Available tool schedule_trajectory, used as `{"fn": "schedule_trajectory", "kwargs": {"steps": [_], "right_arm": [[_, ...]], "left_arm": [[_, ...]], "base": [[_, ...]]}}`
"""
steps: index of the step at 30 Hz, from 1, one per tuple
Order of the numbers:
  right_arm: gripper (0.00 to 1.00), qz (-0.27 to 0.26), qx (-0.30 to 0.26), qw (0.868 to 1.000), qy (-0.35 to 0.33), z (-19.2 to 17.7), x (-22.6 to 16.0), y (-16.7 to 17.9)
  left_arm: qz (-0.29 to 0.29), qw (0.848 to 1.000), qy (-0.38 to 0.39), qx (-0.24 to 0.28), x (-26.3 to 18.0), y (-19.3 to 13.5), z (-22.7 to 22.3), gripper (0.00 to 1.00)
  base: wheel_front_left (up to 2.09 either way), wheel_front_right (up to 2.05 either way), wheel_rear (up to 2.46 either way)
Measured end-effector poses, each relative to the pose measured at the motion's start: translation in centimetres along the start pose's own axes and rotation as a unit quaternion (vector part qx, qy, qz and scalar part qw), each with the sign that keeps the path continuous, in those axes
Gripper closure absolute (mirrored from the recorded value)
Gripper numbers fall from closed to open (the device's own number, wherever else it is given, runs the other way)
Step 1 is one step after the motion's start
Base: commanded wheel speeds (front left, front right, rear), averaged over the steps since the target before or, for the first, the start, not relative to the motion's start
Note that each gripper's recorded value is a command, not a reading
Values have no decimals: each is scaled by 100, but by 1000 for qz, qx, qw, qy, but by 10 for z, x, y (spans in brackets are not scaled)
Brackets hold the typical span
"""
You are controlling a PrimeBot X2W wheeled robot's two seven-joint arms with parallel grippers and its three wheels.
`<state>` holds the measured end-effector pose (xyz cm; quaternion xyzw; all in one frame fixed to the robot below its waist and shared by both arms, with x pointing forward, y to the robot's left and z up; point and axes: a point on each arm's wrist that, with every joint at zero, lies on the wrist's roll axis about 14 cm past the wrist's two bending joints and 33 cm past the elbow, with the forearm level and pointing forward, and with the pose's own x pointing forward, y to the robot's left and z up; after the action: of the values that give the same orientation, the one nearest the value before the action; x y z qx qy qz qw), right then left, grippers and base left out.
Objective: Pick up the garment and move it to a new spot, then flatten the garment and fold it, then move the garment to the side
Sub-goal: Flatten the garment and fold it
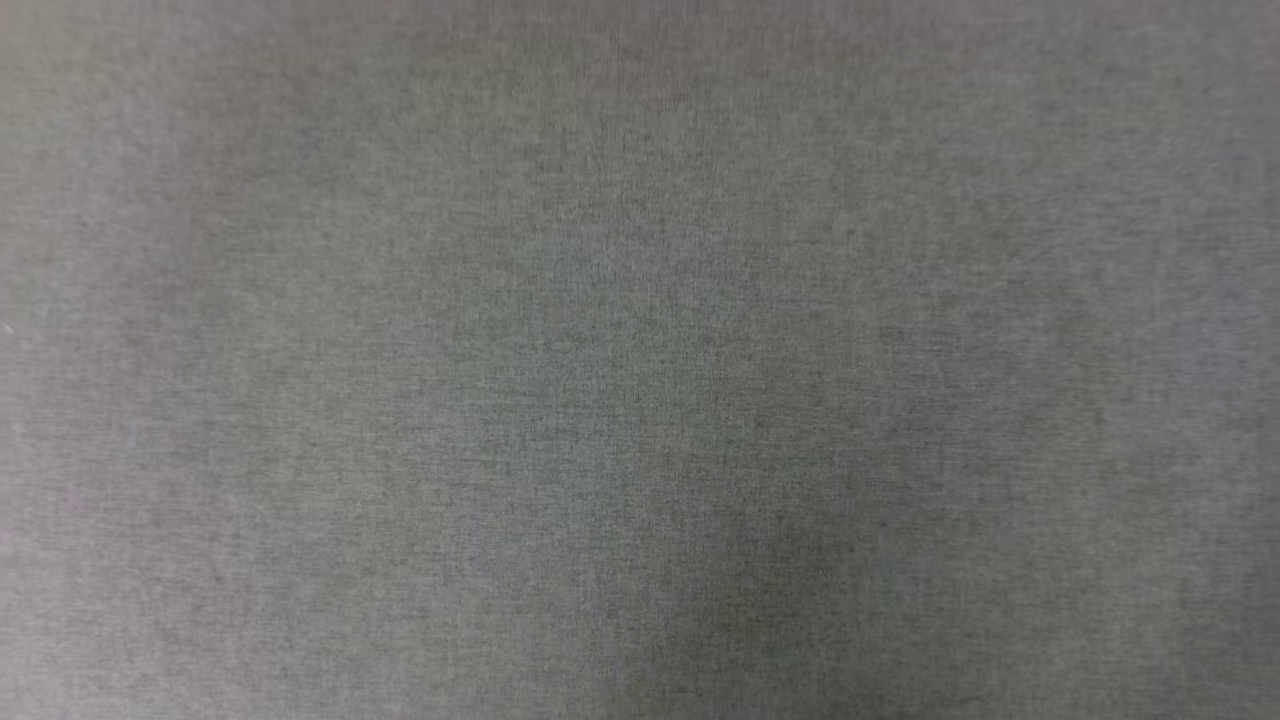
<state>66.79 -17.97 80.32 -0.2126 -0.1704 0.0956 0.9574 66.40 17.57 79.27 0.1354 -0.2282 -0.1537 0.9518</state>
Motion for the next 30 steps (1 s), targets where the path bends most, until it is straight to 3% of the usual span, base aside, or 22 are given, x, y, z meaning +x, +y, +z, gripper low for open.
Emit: {"fn": "schedule_trajectory", "kwargs": {"steps": [7,14,23,24,30], "right_arm": [[100,0,-1,1000,10,-39,30,12],[100,40,22,997,70,-116,27,51],[100,94,73,984,133,-181,-30,98],[100,113,88,978,148,-191,-56,111],[100,144,118,965,183,-208,-121,132]], "left_arm": [[19,999,20,-20,9,11,-51,100],[12,995,89,-51,-11,-8,-131,100],[6,979,180,-96,-82,-35,-199,100],[5,973,202,-112,-109,-45,-208,100],[5,963,233,-138,-165,-65,-210,100]], "base": [[0,0,0],[0,0,0],[0,0,0],[0,0,0],[0,0,0]]}}
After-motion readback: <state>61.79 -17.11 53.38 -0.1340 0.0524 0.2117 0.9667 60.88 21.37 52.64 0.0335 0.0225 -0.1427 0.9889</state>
